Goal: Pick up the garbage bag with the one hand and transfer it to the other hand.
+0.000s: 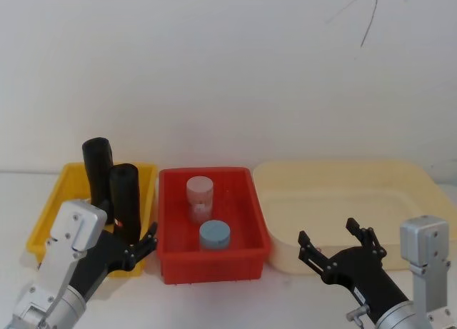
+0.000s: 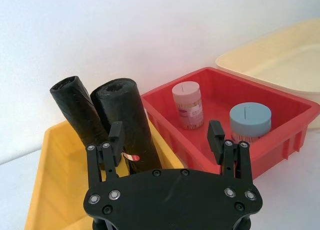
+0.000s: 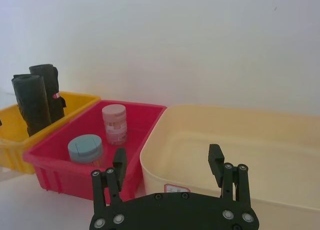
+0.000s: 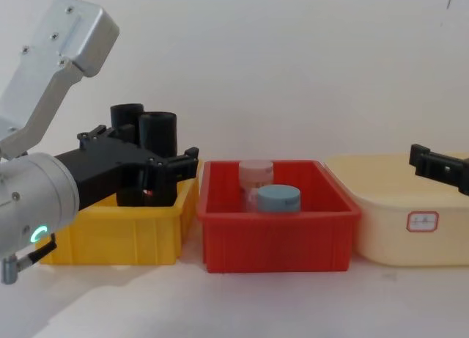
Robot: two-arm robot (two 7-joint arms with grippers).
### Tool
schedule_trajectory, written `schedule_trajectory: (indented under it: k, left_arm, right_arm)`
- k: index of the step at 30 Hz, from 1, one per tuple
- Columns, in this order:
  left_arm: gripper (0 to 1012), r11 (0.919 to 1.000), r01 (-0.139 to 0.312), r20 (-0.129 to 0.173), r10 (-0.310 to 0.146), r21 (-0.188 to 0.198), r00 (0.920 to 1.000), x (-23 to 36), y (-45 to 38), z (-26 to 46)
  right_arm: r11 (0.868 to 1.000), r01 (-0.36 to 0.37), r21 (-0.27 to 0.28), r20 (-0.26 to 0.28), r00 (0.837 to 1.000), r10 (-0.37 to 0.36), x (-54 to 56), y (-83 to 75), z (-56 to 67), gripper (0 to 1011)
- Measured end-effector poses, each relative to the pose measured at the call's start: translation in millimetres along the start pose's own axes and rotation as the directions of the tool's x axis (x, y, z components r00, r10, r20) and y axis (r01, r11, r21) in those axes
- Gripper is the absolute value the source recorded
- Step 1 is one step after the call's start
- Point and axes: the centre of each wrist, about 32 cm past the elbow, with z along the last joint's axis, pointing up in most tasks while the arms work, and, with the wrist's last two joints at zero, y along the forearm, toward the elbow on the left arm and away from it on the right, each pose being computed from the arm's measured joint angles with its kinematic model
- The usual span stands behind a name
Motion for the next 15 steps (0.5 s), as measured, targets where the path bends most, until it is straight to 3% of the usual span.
schedule_trajectory:
  k: [15]
  left_arm:
    - [1001, 1.0, 0.0, 0.0, 0.0, 0.0, 1.0, 0.0, 0.0, 0.0]
  right_arm:
    - [1.0, 0.0, 0.0, 0.0, 1.0, 0.0, 0.0, 0.0, 0.0, 1001]
